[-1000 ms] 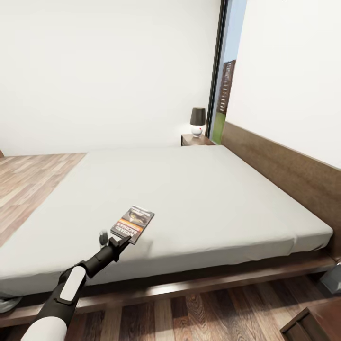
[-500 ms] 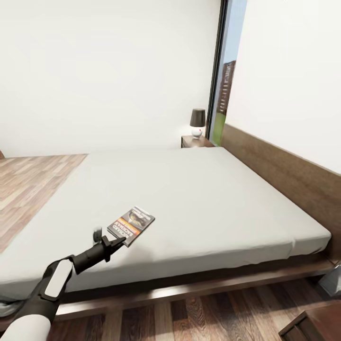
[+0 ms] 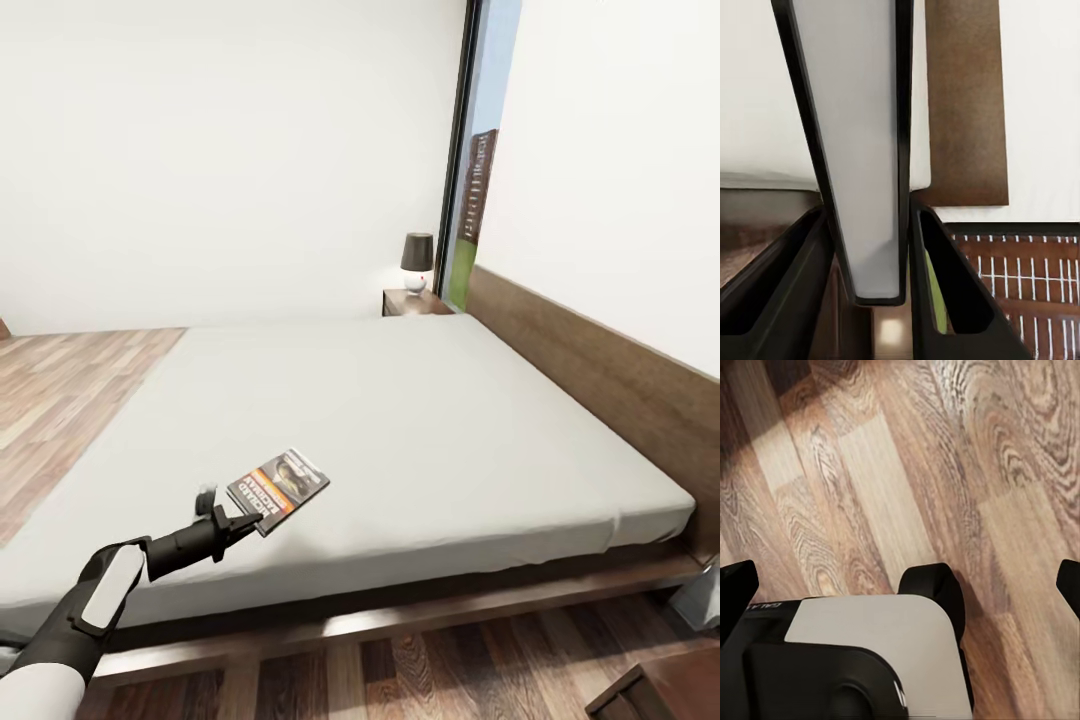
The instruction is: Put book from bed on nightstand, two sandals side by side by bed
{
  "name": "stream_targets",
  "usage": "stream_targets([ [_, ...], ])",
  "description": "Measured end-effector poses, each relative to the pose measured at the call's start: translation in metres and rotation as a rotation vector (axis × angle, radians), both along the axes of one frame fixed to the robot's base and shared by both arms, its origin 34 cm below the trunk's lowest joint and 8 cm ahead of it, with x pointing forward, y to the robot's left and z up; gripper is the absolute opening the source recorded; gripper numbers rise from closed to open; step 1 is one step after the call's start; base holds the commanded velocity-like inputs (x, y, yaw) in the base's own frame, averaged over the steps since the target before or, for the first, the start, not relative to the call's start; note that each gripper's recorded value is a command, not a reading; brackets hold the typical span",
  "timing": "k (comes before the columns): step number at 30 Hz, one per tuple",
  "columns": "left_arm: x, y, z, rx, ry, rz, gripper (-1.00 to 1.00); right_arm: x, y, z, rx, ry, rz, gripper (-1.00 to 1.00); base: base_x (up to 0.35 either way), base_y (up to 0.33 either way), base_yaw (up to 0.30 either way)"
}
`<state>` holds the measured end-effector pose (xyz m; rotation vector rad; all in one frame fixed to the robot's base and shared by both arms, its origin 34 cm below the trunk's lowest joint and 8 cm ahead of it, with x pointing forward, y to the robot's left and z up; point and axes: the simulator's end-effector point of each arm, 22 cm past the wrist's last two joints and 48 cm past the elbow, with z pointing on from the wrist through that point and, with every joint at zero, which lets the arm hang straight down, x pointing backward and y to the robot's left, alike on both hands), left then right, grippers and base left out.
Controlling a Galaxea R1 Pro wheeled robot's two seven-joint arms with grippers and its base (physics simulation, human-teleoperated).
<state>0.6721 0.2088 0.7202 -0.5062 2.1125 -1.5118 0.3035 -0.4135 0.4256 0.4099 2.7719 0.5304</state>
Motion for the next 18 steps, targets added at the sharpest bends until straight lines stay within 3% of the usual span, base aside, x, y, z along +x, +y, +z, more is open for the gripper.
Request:
stream_targets([
  [18, -0.001, 0.015, 0.026, 0.046, 0.016, -0.011, -1.00, 0.003, -0.003, 0.033, -0.007, 0.006, -0.013, 1.00, 0.000, 0.000, 0.000],
])
